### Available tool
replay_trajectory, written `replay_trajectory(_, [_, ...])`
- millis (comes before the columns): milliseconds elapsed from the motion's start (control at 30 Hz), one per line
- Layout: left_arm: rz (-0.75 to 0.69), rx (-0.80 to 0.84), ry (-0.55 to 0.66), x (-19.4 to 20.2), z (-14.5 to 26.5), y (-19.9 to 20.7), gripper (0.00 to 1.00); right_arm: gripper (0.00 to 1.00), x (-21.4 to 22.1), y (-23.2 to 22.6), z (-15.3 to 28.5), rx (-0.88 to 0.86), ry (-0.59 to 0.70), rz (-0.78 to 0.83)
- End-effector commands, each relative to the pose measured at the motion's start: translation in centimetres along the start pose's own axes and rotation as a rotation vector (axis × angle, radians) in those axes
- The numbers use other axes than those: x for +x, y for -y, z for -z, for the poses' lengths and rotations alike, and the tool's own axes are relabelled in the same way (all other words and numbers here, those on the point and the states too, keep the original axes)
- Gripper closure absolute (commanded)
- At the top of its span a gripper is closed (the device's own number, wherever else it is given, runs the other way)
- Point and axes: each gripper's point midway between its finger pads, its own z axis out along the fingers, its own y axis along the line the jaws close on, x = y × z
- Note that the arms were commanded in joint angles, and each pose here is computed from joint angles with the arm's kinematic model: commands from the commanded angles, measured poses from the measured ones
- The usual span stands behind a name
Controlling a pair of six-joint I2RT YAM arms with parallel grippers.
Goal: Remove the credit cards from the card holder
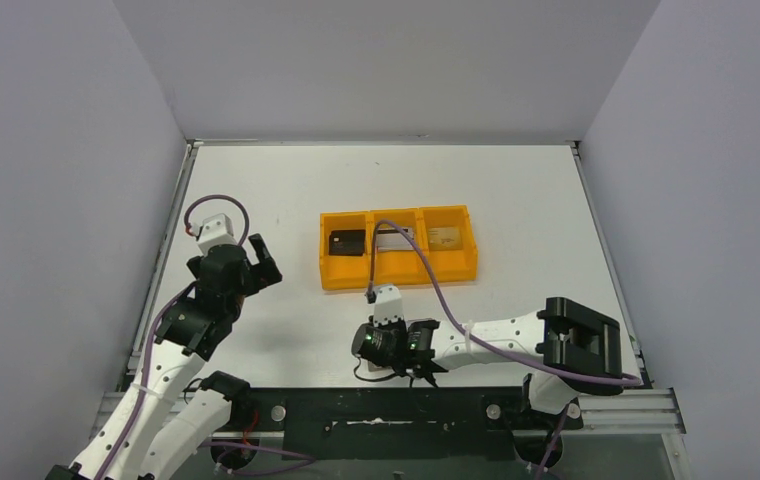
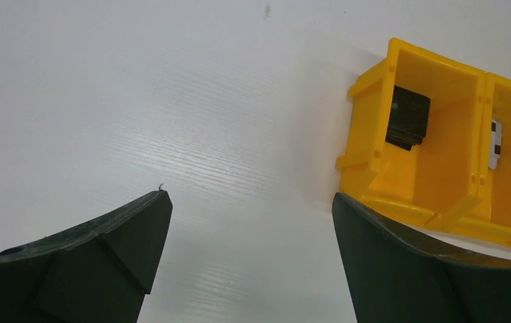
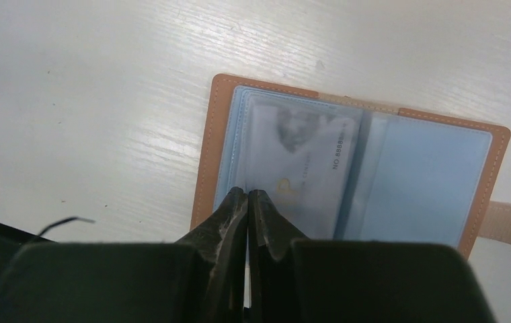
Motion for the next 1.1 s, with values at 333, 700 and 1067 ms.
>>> replay_trajectory(333, [0.151, 0.548, -0.161, 3.1, 1.3, 10.1, 0.09, 0.95, -4.9, -0.8, 2.6, -0.38, 0.129, -0.297])
replay_trajectory(700, [0.186, 0.895, -0.442, 10.7, 3.6, 18.4, 0.12, 0.94, -4.7, 0.4, 3.0, -0.469, 0.164, -0.4])
replay_trajectory(1067, [0.26, 0.8, -0.593, 17.5, 1.4, 22.5, 0.21, 0.94, -3.8, 1.9, 2.5, -0.456, 0.16, -0.429])
